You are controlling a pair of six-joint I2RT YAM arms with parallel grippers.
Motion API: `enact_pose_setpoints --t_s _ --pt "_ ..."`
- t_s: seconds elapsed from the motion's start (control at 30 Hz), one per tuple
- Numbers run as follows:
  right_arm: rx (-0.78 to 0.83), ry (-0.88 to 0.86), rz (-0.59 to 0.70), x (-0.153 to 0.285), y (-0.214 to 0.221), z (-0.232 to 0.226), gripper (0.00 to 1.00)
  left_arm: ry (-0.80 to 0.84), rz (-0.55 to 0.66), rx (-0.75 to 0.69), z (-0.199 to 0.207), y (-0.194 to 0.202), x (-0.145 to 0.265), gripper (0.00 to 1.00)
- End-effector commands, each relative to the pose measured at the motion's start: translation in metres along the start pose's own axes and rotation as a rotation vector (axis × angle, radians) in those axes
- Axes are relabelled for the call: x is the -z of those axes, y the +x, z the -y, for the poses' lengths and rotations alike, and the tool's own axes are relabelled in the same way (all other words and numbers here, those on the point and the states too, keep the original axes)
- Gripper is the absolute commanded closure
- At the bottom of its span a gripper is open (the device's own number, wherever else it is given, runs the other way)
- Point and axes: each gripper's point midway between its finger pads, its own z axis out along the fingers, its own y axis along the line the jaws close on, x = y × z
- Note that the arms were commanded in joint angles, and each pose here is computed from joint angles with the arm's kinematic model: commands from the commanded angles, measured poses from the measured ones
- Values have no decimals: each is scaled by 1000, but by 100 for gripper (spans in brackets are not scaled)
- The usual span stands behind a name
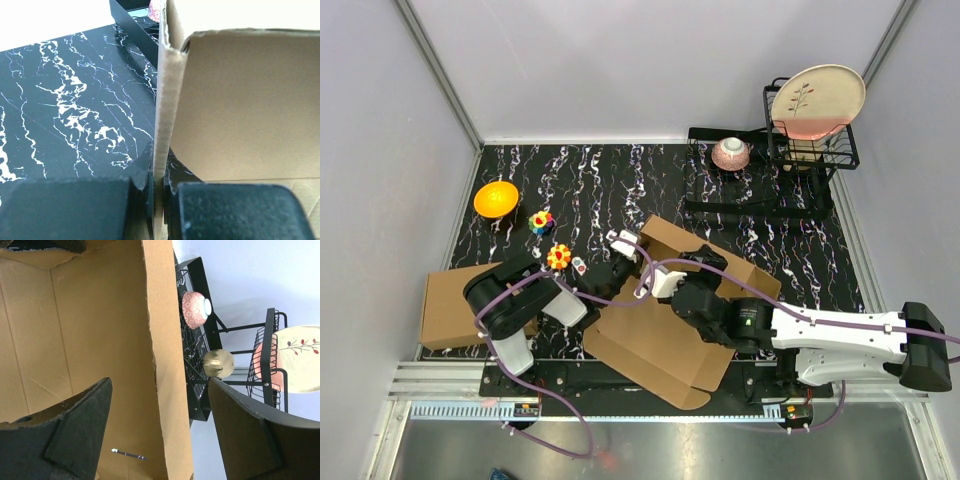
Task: Fold the paper box
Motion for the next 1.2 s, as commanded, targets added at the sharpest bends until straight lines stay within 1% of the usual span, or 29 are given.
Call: enact_pose_setpoints --t_s 0.0,0.13,0.23,0.37,0.4,0.43,0.5,0.53,0.6,0.67,0.77,0.8,0.83,0.87,0.9,0.93,0.97,1.0,1.03,1.07,1.1,1.13,1.17 --pt "-444 64 188 27 -39 48 16 -110 294 218 -34 -70 6 100" --pt "-464 69 195 28 -38 50 15 -108 295 238 -33 -70 8 100" --pt "-441 102 171 27 -34 55 14 -100 304 249 -32 -74 11 100" --pt "-379 225 84 25 -23 69 14 -84 312 254 -30 -79 14 100" --pt "-345 253 82 25 -25 75 14 -82 316 257 -30 -80 15 100" --pt "-374 294 88 27 -29 83 14 -80 315 256 -30 -80 15 100" --pt "-316 329 67 28 -29 90 14 -77 314 259 -29 -80 15 100" --pt "-341 349 80 29 -33 96 14 -76 310 259 -29 -78 16 100" --pt "-328 374 76 31 -35 105 14 -76 306 259 -29 -77 16 100" --pt "-358 378 96 34 -40 112 14 -84 304 257 -31 -75 17 100" --pt "-467 381 144 38 -48 126 14 -88 296 256 -32 -73 17 100" --pt "-560 377 171 38 -53 131 15 -87 293 257 -31 -72 16 100" --pt "-560 349 160 35 -51 127 16 -86 292 258 -31 -71 16 100" --pt "-596 308 183 31 -56 125 17 -83 289 260 -30 -70 16 100" --pt "-758 304 192 25 -56 135 20 -80 287 259 -30 -69 16 100" --pt "-759 258 164 18 -50 126 21 -77 284 258 -29 -68 16 100" --pt "-815 194 199 12 -56 121 24 -76 283 256 -29 -68 16 100" --pt "-948 180 197 3 -51 125 26 -76 285 255 -29 -69 16 100" --pt "-987 147 197 -4 -49 122 33 -68 284 252 -28 -69 16 100" --pt "-1005 66 223 -11 -57 112 38 -67 287 249 -28 -70 16 100" --pt "-1091 22 233 -16 -62 108 44 -62 288 250 -27 -70 16 100" --pt "-1119 8 233 -24 -62 109 59 -55 292 249 -26 -72 15 100" --pt "-1116 -47 229 -33 -69 96 65 -49 292 249 -24 -73 16 100"
